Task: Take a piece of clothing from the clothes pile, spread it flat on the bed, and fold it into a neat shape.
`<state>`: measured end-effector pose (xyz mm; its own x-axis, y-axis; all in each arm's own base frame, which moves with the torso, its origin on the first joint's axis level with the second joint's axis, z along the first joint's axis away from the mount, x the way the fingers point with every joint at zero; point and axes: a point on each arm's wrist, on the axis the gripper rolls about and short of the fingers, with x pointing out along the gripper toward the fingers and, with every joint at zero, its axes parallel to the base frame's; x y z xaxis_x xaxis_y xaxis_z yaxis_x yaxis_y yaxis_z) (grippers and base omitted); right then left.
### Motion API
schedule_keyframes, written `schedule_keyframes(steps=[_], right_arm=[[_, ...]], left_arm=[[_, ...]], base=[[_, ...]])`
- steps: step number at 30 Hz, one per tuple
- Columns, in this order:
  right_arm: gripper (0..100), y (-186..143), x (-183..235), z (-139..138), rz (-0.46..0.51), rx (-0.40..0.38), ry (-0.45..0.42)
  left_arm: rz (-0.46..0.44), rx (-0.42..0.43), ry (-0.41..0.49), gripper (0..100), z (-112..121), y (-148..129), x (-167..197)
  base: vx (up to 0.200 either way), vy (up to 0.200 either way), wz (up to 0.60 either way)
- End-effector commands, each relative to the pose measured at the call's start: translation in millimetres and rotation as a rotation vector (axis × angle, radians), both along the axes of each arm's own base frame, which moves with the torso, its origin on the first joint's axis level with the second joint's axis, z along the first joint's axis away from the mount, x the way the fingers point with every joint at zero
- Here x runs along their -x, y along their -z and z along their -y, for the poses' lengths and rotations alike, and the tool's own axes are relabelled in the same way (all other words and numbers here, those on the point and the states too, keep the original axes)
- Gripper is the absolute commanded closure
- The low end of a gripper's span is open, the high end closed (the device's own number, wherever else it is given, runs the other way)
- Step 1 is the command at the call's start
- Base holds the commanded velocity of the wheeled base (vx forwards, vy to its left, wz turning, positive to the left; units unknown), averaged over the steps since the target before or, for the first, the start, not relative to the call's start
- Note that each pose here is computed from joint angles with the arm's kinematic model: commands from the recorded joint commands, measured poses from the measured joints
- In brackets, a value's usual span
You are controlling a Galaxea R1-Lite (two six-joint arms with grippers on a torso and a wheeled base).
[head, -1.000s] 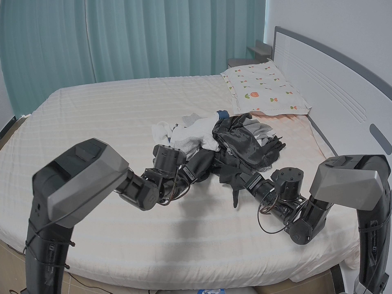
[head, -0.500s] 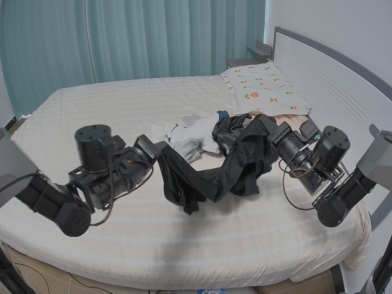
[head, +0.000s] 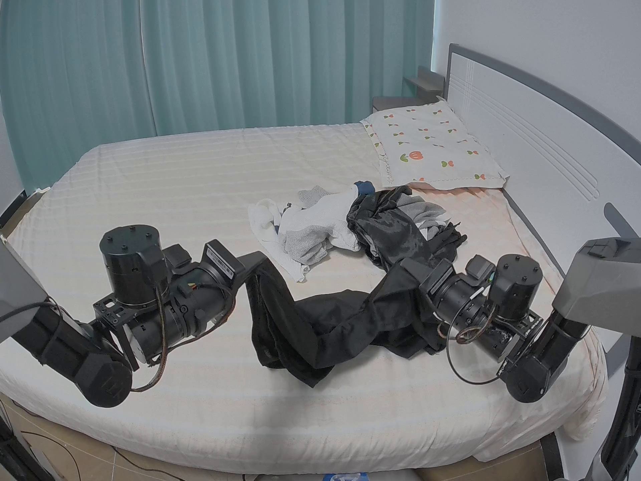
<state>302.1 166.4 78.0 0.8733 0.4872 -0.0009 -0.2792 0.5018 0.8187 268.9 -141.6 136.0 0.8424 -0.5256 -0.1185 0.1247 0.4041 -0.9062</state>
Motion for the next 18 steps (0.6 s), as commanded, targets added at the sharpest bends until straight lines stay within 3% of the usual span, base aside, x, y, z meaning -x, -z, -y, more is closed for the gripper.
schedule_keyframes(steps=[1,3,6,18], right_arm=[[100,27,3,-9,-0.081,0.014,-0.038],[100,27,4,-9,-0.084,0.016,-0.038],[100,29,5,-9,-0.091,0.02,-0.037],[100,31,4,-8,-0.095,0.024,-0.034]], left_arm=[[-0.099,0.003,0.045,100,3,24,-3],[-0.115,-0.002,0.05,100,3,29,-3],[-0.125,-0.006,0.044,100,1,32,-5],[-0.156,-0.019,0.039,100,2,41,-8]], base=[[0.0,0.0,0.0],[0.0,0.0,0.0],[-0.2,0.0,0.0],[0.0,0.0,0.0]])
